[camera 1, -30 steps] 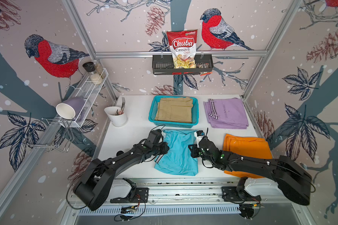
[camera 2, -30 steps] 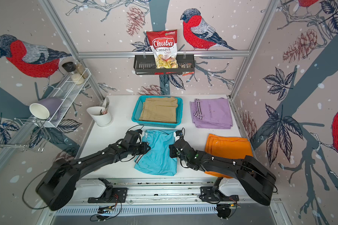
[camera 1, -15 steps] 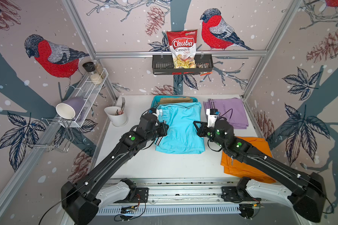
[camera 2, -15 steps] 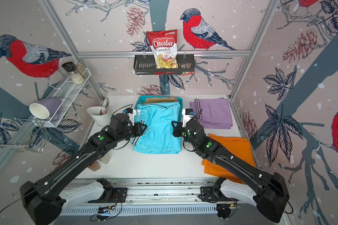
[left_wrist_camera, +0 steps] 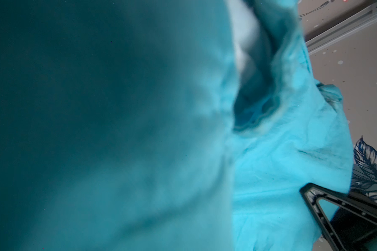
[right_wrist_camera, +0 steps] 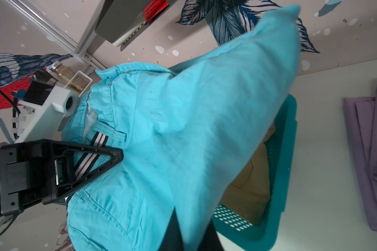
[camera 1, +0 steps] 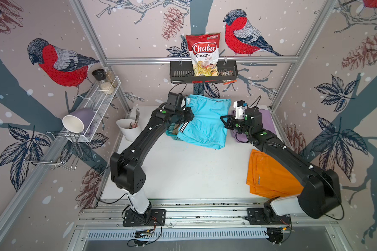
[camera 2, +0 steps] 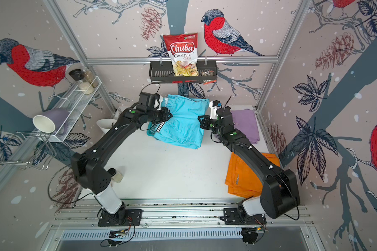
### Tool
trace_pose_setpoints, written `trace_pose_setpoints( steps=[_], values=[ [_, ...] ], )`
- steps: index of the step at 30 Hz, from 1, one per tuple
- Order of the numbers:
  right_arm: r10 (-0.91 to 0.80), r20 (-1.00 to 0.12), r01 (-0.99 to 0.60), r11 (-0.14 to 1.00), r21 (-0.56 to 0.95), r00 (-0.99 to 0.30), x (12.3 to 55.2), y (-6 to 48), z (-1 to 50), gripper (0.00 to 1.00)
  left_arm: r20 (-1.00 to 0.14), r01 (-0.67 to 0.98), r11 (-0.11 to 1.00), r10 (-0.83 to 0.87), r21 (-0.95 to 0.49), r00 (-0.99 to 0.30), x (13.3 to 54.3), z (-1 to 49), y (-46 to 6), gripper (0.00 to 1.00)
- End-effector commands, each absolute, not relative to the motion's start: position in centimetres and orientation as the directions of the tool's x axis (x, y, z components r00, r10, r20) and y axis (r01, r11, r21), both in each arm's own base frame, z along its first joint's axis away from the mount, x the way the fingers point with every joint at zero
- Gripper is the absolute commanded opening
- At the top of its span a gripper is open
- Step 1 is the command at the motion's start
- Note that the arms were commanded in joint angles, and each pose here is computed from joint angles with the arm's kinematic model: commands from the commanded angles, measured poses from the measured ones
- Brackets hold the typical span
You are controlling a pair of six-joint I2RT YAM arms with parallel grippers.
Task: Put the folded long pants in the basket
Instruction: Pick up the long pant at the center of the board, then place the long pant in the basket.
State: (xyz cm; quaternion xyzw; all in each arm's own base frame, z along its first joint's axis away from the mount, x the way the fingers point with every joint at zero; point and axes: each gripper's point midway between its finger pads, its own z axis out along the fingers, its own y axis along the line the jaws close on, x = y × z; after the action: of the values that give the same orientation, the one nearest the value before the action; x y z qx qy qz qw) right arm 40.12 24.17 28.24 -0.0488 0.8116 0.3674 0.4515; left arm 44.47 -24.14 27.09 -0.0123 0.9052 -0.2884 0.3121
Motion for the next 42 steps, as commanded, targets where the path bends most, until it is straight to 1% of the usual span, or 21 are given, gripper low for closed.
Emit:
trace_pose_setpoints(
  steps=[1,4,7,9,12,14,16,19,25,31,36,41,42],
  values=[
    [0.222,-0.787,-0.458,0.709,0.536,-0.576,42.4,24.8,28.1,0.0,-0.556,0.132,0.863,-0.191,-0.488,-0.809,46.9,25.4,-23.1,0.0],
    [0.199,-0.78,-0.464,0.707,0.534,-0.594,44.4,25.7,26.7,0.0,-0.525,0.091,0.864,-0.214,-0.495,-0.824,49.2,22.8,-21.9,0.0],
    [0.165,-0.765,-0.449,0.725,0.522,-0.623,46.6,26.5,24.3,0.0,-0.547,0.054,0.885,-0.236,-0.462,-0.803,51.2,20.5,-20.6,0.0],
    [0.147,-0.752,-0.44,0.733,0.519,-0.642,48.0,26.9,22.8,0.0,-0.55,0.063,0.886,-0.227,-0.458,-0.804,52.0,19.4,-20.9,0.0],
    [0.134,-0.734,-0.415,0.751,0.513,-0.665,49.9,27.3,20.7,0.0,-0.526,0.082,0.871,-0.216,-0.485,-0.823,52.8,18.0,-22.0,0.0],
    [0.131,-0.723,-0.403,0.757,0.515,-0.678,50.8,27.5,19.6,0.0,-0.508,0.074,0.876,-0.205,-0.476,-0.837,53.5,16.9,-22.0,0.0],
    [0.129,-0.717,-0.394,0.762,0.513,-0.685,51.5,27.6,18.7,0.0,-0.498,0.047,0.89,-0.209,-0.453,-0.842,54.2,15.9,-21.2,0.0],
    [0.117,-0.703,-0.374,0.779,0.503,-0.702,52.4,27.8,17.0,0.0,-0.491,0.017,0.889,-0.238,-0.458,-0.838,55.4,14.9,-19.8,0.0],
    [0.11,-0.671,-0.322,0.813,0.485,-0.733,53.1,27.7,13.2,0.0,-0.465,-0.007,0.895,-0.238,-0.446,-0.853,57.0,13.0,-18.5,0.0],
    [0.098,-0.641,-0.257,0.862,0.437,-0.762,52.9,27.0,10.2,0.0,-0.407,-0.041,0.894,-0.243,-0.445,-0.88,57.0,10.8,-18.7,0.0],
    [0.077,-0.623,-0.24,0.881,0.408,-0.779,52.0,27.1,8.8,0.0,-0.402,-0.059,0.9,-0.251,-0.432,-0.88,56.8,10.4,-18.3,0.0],
    [0.067,-0.622,-0.218,0.903,0.37,-0.78,51.3,26.6,8.5,0.0,-0.395,-0.066,0.896,-0.259,-0.439,-0.881,56.9,10.4,-18.3,0.0],
    [0.066,-0.623,-0.217,0.905,0.367,-0.779,51.1,26.5,8.5,0.0,-0.396,-0.068,0.897,-0.26,-0.438,-0.881,56.9,10.4,-18.3,0.02]
  ],
)
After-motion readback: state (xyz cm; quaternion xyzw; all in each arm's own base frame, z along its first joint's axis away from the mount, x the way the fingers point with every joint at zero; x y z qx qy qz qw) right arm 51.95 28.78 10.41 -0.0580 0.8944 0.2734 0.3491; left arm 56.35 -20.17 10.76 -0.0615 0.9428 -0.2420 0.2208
